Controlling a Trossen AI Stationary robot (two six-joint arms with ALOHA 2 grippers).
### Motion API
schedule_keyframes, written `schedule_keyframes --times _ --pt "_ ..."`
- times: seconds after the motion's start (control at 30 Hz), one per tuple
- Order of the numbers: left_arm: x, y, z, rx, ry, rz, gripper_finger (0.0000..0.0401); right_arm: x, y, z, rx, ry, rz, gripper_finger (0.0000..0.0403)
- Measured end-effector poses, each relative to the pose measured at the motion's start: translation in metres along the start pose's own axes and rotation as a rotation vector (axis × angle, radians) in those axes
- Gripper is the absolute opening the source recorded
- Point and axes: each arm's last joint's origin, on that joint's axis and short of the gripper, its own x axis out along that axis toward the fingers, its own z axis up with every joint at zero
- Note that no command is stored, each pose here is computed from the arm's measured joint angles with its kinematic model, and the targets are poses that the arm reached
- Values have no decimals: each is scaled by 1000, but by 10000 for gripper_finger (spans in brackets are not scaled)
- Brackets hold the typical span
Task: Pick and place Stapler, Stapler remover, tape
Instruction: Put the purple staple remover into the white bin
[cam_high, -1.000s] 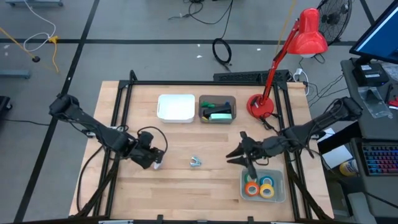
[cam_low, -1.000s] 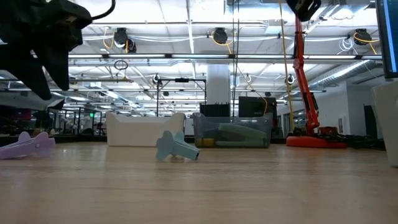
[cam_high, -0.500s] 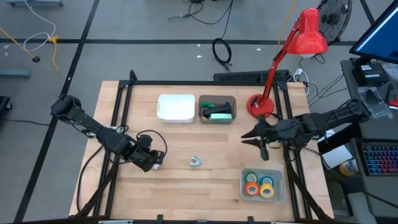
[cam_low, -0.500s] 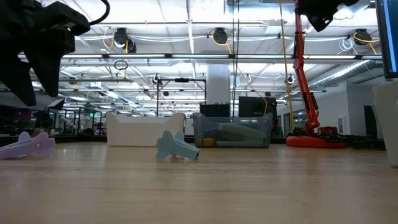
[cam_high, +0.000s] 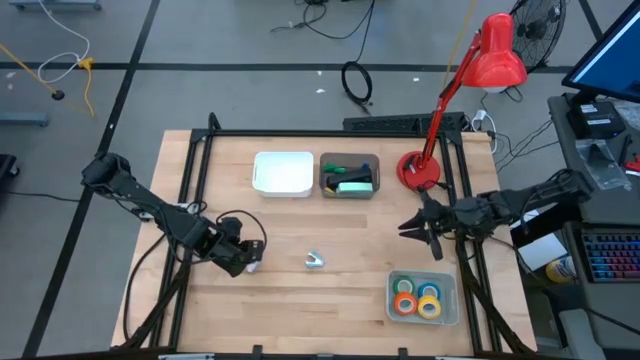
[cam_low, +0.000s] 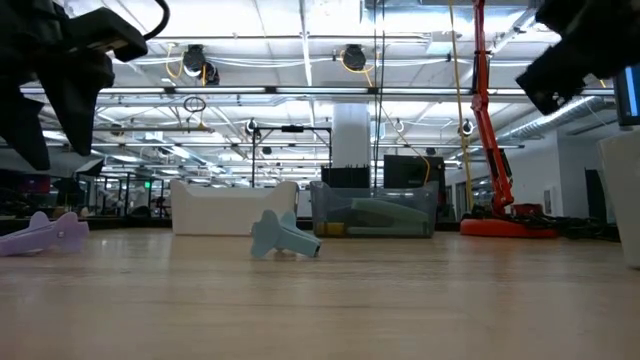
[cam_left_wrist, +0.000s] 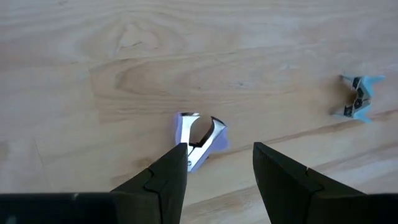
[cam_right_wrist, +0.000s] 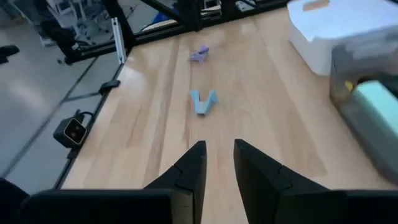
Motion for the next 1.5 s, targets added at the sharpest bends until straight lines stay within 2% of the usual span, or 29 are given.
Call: schedule_keyframes --times 0.2,0.5,0.83,1.0,1.13,1.5 --pt "0 0 -1 -50 42 19 182 -4 -8 -18 31 -46 13 73" --pt "1 0 2 -72 41 24 182 -17 -9 -17 24 -134 40 73" --pt "26 -3 0 -25 51 159 181 -20 -10 -16 51 -149 49 73" --pt "26 -1 0 -19 20 165 181 -20 -10 -16 67 -149 50 73" --pt "25 4 2 -16 5 219 181 -20 -10 -16 67 -149 50 73" --pt "31 6 0 -4 15 222 181 -20 -10 -16 67 -150 50 73"
